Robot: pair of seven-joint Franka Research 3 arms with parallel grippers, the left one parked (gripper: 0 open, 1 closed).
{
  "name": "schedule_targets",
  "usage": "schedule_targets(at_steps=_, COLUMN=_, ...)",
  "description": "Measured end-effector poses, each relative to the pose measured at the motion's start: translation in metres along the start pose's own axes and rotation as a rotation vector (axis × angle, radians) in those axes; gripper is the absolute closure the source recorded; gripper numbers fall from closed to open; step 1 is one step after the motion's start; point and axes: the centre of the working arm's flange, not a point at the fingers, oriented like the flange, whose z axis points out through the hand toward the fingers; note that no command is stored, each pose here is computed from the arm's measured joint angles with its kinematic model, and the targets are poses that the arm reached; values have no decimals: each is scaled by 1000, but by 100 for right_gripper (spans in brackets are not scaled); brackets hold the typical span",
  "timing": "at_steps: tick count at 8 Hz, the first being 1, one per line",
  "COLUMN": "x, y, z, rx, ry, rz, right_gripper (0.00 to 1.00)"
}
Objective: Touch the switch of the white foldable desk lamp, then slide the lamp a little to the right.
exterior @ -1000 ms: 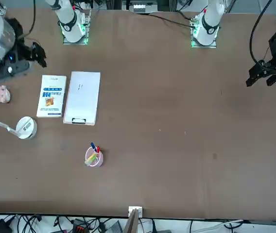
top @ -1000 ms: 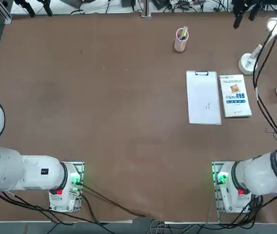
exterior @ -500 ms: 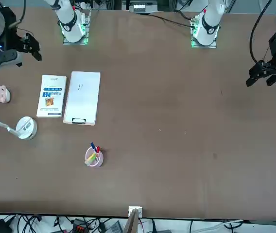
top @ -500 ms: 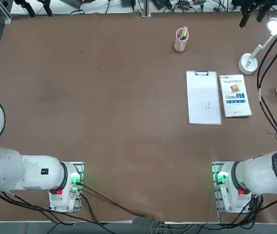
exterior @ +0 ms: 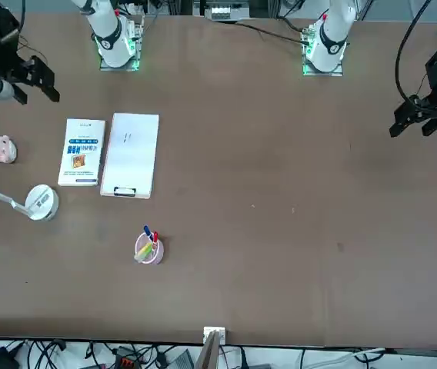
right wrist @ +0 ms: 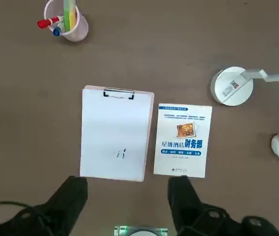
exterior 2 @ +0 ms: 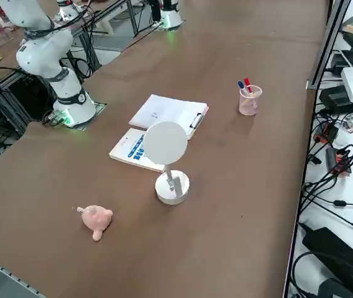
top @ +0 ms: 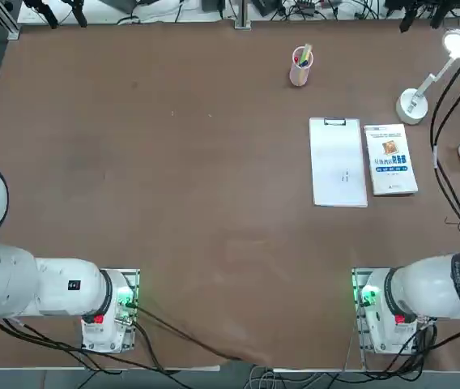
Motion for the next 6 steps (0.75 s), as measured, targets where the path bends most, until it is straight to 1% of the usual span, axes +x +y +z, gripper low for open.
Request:
schedule_targets(at_steps=2, x=12, y=-8, z=-2, rx=-1, ry=22, rz=16, right_gripper=0)
schedule_targets(at_steps=4, x=27, y=-8, z=3, rx=5, ry=20, rz=53, right_gripper=0)
schedule_targets(at_steps=6, x=42, y=-9, z=10, rx=10, ry=12, rz=55, right_gripper=0)
